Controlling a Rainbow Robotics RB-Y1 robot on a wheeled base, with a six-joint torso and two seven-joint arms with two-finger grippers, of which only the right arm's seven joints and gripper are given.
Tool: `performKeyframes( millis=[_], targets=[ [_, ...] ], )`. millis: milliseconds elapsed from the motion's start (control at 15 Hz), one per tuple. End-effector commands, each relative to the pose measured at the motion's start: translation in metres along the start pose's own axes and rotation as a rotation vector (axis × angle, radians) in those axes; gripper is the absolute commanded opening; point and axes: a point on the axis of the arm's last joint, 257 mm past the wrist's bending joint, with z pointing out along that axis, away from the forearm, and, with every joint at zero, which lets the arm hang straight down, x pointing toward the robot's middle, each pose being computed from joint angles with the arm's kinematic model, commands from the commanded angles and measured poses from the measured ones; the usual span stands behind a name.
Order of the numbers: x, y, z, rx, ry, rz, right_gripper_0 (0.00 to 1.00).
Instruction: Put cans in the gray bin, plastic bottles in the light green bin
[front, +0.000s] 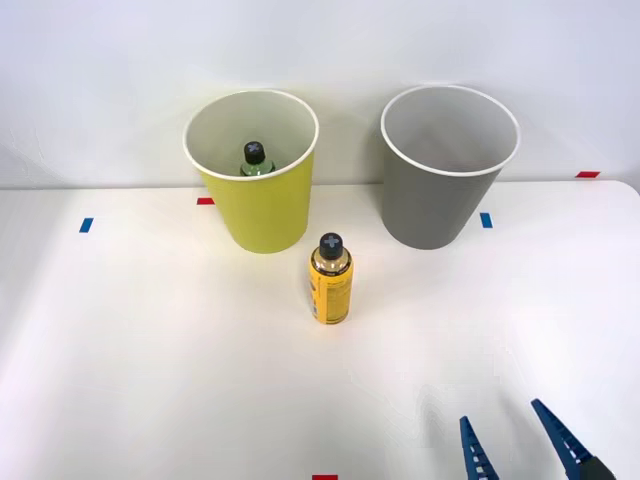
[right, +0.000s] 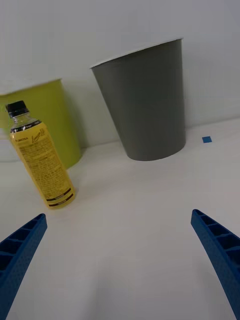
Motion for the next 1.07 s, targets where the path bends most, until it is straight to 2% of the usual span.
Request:
performKeyframes(
  millis=[67,267,467,667,1067],
  targets=[
    [-0.008,0.019,0.017,-0.108,-0.026,0.009,1.0],
    [-0.011,0.044,0.036,-0.244,-0.032,-0.007,1.0],
    [-0.004,0.068,0.063,-0.338,-0.008,-0.029,1.0],
    [0.001,0.087,0.095,-0.389,0.007,-0.05,1.0],
    [0.004,0.106,0.147,-0.405,0.037,-0.077,1.0]
  ],
)
